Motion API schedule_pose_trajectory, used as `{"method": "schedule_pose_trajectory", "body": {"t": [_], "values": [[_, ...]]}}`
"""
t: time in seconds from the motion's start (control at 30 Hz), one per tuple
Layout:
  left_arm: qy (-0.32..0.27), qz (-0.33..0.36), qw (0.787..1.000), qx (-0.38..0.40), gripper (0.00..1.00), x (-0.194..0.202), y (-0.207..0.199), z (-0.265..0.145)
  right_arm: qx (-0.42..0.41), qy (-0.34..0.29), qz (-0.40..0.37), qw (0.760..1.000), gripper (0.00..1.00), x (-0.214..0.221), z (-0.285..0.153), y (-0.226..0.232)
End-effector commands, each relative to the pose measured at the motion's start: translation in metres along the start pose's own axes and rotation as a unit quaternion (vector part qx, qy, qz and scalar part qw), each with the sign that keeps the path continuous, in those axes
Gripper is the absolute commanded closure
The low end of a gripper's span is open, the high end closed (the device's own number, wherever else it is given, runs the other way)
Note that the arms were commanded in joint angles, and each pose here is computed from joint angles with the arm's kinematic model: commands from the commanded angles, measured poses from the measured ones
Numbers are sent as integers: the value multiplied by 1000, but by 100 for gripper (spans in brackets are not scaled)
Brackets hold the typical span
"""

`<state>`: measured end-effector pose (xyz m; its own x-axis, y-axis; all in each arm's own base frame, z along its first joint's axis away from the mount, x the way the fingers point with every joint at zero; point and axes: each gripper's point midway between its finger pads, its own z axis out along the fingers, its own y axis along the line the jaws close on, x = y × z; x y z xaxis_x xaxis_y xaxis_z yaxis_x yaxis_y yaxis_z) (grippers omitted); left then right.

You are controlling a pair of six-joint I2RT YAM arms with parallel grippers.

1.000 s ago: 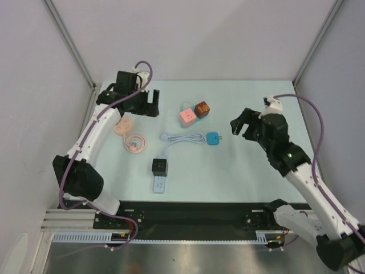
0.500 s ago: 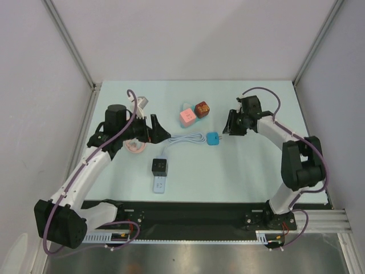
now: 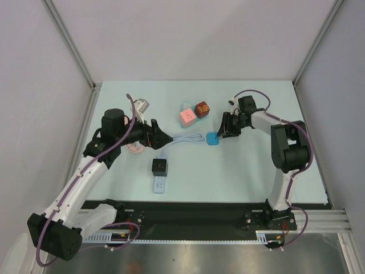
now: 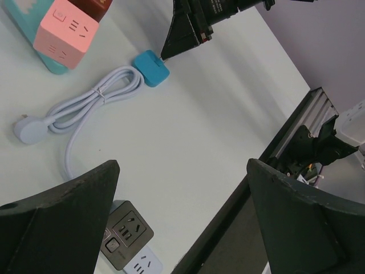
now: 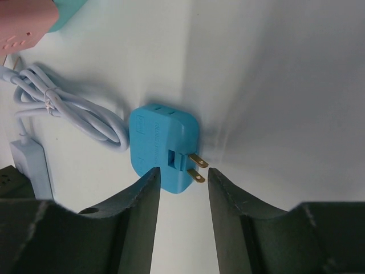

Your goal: Insert the plug

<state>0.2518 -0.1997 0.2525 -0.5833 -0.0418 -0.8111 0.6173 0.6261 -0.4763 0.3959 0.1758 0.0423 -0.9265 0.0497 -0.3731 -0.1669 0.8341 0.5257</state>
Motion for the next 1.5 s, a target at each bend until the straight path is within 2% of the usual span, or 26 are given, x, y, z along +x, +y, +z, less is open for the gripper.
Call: {"method": "schedule_pose_trajectory", "body": {"t": [0.0,0.4,0.57,0.7,0.8,0.93,1.0,1.13,1.33,1.47], "values": [[-28,39,999,0,0,-24,-10,-5,-14,-6,-22,1000,56,-11,-3,-3],[-39,41,998,25,0,-31,-22,-8,-79,6,-17,997,61,-3,11,-4],[-33,36,998,35,1,-27,-25,-8,-95,4,-11,995,69,-3,14,-8],[-31,35,998,43,1,-27,-28,-8,-101,5,-8,995,71,-2,15,-10],[-33,35,998,44,2,-29,-29,-9,-111,2,-5,994,76,-2,13,-11],[-31,31,998,54,3,-29,-33,-10,-136,-7,-3,991,97,-3,9,-10],[-31,27,997,62,3,-29,-37,-11,-145,-12,-5,989,100,-3,7,-10],[-28,15,997,73,4,-29,-41,-10,-154,-24,-9,988,100,-6,-4,-3],[-20,-22,997,73,4,-26,-38,-2,-166,-81,-6,983,100,-17,-45,21],[-16,-33,997,67,6,-26,-32,5,-187,-127,-32,974,100,-29,-86,53]]}}
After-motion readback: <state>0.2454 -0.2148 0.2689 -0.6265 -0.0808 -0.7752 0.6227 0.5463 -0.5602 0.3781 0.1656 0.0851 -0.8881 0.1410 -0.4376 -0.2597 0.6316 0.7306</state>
